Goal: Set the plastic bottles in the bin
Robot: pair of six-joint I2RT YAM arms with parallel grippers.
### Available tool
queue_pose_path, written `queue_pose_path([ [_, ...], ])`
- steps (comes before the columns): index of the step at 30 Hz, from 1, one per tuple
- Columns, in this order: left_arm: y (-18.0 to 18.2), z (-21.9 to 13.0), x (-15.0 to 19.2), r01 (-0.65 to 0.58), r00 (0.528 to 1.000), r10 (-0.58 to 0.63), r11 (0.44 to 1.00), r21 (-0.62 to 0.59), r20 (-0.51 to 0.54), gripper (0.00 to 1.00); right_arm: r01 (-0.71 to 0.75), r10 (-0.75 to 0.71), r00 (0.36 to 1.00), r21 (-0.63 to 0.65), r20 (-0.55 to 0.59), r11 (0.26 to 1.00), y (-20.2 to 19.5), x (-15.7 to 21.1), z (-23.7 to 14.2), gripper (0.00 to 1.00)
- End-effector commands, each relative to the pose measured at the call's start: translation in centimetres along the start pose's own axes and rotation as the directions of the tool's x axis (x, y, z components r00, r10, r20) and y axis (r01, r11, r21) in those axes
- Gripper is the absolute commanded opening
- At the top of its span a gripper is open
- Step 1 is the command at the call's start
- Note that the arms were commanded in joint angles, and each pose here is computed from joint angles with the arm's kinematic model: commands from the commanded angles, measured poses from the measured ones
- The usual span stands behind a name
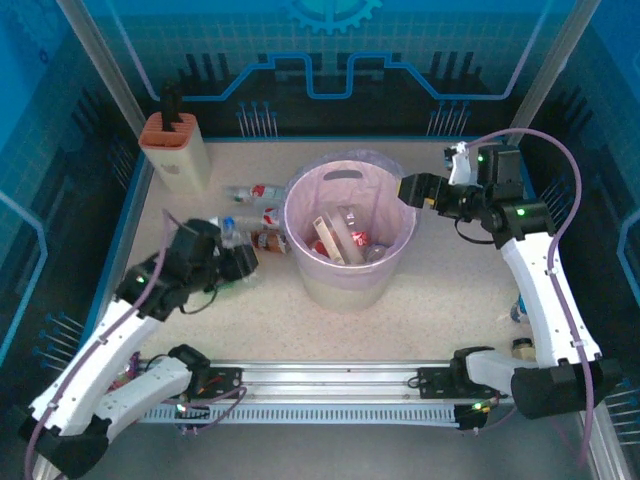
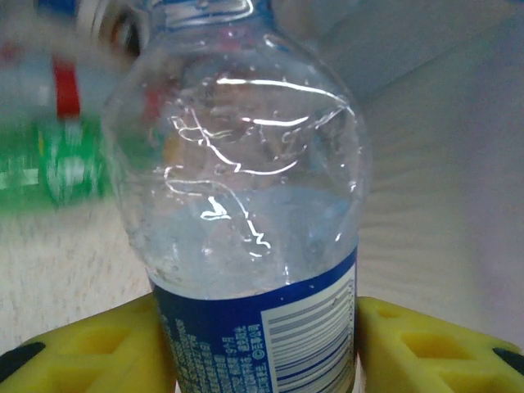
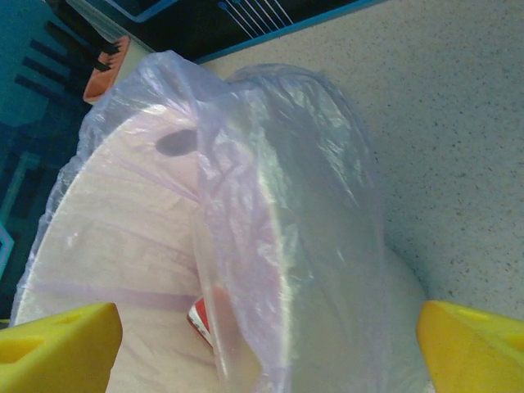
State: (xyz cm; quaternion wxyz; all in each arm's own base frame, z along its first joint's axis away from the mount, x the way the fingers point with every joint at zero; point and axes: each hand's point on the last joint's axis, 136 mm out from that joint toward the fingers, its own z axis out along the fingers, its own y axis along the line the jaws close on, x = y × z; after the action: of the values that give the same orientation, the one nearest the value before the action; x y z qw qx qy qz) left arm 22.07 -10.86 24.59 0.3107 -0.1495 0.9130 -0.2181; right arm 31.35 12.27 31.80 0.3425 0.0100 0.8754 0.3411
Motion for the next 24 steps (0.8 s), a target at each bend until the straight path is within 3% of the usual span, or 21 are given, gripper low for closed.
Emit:
queue_pose_path([
  [1,-1.3,-3.5,-4.0,-0.177,0.981,0.183,0.981,-0.078,0.07,0.52,-0.018,0.021,0.997,0.034,-0.073,0.999,-1.7,1.7,0.4,0.93],
  [4,-5.0,-4.9,-7.5,-0.257,0.955,0.261,0.965,-0.049,0.137,0.52,-0.024,0.034,0.996,0.119,-0.086,0.993,-3.4,2.4,0.4,0.92],
  [7,-9.5,-5.0,-9.9,-0.332,0.929,0.321,0.943,0.029,0.182,0.5,-0.025,0.035,0.995,0.103,-0.092,0.994,-3.2,2.6,0.5,0.92],
  [11,-16.2,-3.4,-10.6,-0.463,0.879,0.439,0.879,0.115,0.185,0.46,-0.035,0.048,0.992,0.107,-0.116,0.994,-3.4,3.0,0.7,0.92],
  [16,-22.6,0.3,-8.3,-0.564,0.826,0.552,0.794,0.226,0.119,0.44,-0.041,0.057,0.99,0.126,-0.13,0.991,-4.1,3.5,1.2,0.92],
  [24,-25.5,5.8,-2.0,-0.548,0.8,0.599,0.759,0.352,-0.047,0.43,-0.044,0.064,0.989,0.145,-0.133,0.989,-4.7,3.3,2.0,0.92],
])
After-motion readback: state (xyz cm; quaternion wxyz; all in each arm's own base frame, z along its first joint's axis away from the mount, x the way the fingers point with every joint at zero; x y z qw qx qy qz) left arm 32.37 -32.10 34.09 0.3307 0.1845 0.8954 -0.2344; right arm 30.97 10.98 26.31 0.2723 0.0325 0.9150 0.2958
